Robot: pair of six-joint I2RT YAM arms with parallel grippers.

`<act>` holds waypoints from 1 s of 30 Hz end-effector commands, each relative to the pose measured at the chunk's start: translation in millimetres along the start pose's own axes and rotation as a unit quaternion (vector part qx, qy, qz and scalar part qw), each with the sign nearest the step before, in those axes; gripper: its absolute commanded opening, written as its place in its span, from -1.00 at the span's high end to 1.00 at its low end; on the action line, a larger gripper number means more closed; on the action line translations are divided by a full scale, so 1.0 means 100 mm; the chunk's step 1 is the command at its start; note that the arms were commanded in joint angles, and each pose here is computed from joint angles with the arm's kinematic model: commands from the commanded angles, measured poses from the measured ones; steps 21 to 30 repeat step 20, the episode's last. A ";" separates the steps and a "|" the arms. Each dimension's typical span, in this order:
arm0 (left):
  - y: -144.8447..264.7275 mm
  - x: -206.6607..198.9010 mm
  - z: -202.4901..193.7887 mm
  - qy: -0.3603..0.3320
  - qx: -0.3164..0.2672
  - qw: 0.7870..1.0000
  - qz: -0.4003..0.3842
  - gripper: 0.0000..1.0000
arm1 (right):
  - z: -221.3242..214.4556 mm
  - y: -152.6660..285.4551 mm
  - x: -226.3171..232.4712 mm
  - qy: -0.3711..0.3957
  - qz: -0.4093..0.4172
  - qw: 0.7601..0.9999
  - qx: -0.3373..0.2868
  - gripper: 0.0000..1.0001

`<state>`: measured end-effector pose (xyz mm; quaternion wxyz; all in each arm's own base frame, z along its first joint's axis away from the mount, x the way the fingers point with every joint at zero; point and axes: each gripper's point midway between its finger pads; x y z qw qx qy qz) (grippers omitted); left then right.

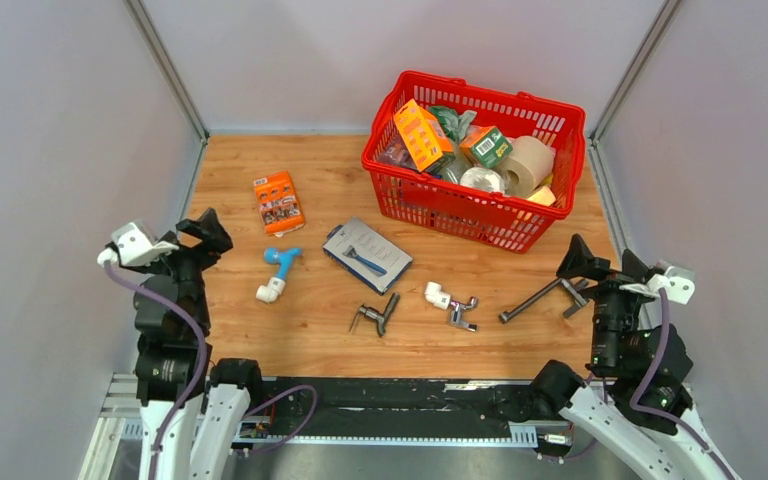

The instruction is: Install the water faucets

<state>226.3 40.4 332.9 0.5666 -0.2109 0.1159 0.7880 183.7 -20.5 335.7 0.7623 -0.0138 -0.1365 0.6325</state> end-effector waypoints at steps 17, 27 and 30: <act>0.64 0.07 1.15 -0.037 -0.211 0.977 -0.014 -0.85 | 0.90 0.13 -0.43 0.001 -0.030 0.995 -0.099 -1.00; 0.64 0.04 1.14 -0.034 -0.210 0.977 -0.022 -0.85 | 1.01 0.13 -0.38 0.014 -0.015 0.993 -0.114 -1.00; 0.64 0.04 1.14 -0.034 -0.210 0.977 -0.022 -0.85 | 1.01 0.13 -0.38 0.014 -0.015 0.993 -0.114 -1.00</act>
Point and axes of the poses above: each gripper's point midway between its finger pads, its own y axis back along the fingers, its own x axis along the line the jaws close on, z = x × y, and after that the axes turned 4 degrees about y, right-handed
